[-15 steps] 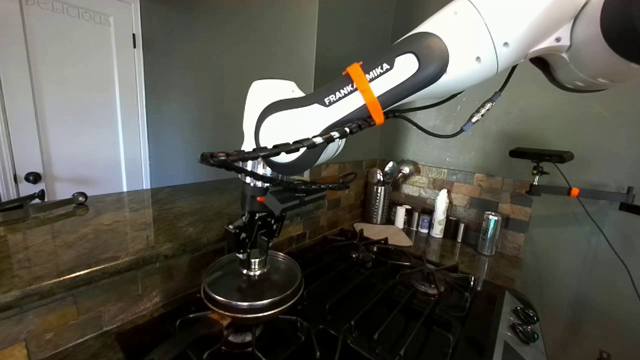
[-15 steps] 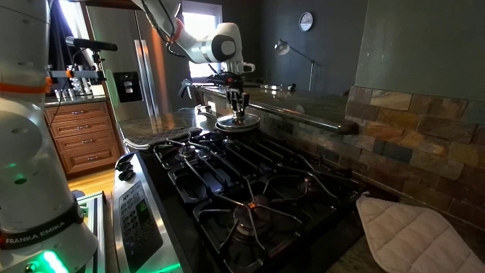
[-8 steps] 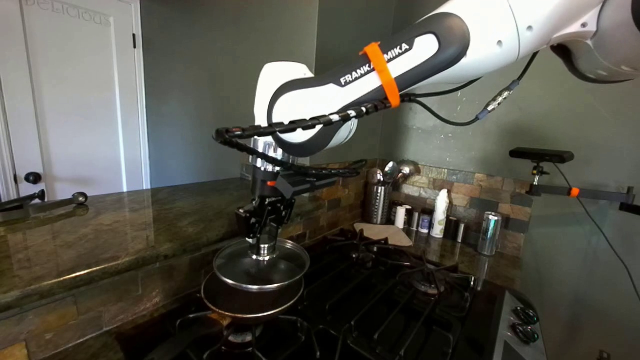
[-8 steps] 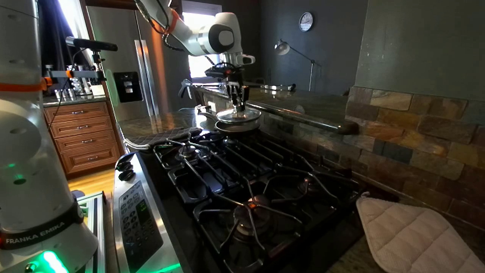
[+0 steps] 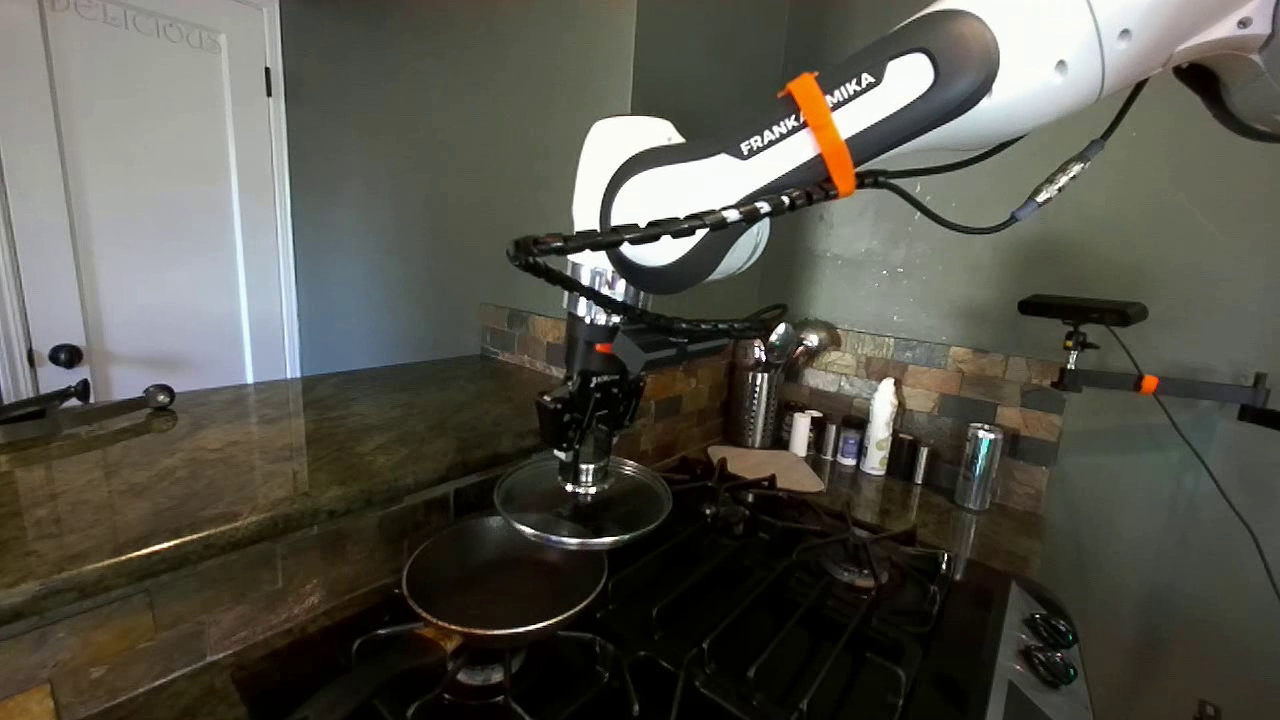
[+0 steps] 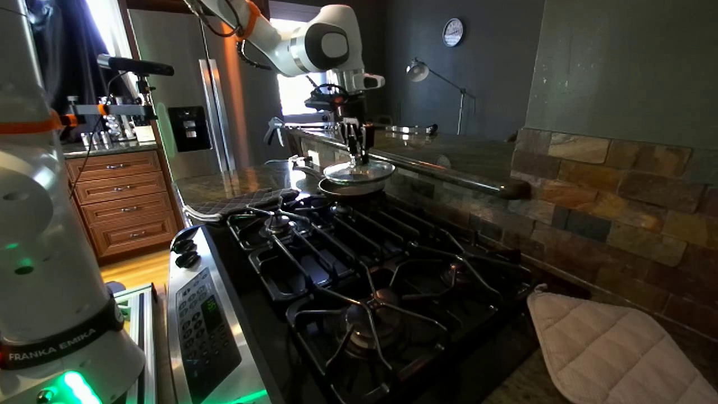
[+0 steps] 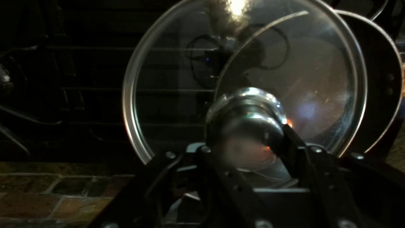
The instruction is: Pick up the lid from the pot and put it on the stove
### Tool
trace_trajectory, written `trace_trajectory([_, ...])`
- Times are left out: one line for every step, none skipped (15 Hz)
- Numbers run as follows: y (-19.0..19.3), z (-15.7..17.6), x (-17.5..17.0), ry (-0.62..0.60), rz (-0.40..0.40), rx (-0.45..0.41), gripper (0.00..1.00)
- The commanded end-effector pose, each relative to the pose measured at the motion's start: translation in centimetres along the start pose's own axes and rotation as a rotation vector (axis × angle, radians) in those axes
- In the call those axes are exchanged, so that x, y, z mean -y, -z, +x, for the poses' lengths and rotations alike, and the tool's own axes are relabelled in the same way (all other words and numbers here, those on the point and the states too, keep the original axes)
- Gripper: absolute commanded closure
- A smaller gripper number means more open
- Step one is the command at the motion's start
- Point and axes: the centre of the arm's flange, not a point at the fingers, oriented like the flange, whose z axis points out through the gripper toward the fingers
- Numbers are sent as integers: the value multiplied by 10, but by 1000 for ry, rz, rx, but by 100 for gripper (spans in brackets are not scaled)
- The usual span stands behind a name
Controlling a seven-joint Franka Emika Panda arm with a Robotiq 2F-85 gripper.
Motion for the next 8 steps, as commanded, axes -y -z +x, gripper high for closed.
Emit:
trace_trajectory([8,-31,-29,-60,8,14,77])
trace_trajectory([6,-35,-35,-78,6,20,77])
trace_trajectory([5,-40,-40,-88,7,24,77])
trace_trajectory([3,-44,-45,-94,4,24,77])
trace_trajectory([1,-47,-51,-105,6,27,77])
trace_trajectory([-2,-51,-56,-117,5,31,77])
trace_trajectory([-4,-55,-62,-127,7,36,77])
trace_trajectory([-7,-58,-68,-142,7,43,77])
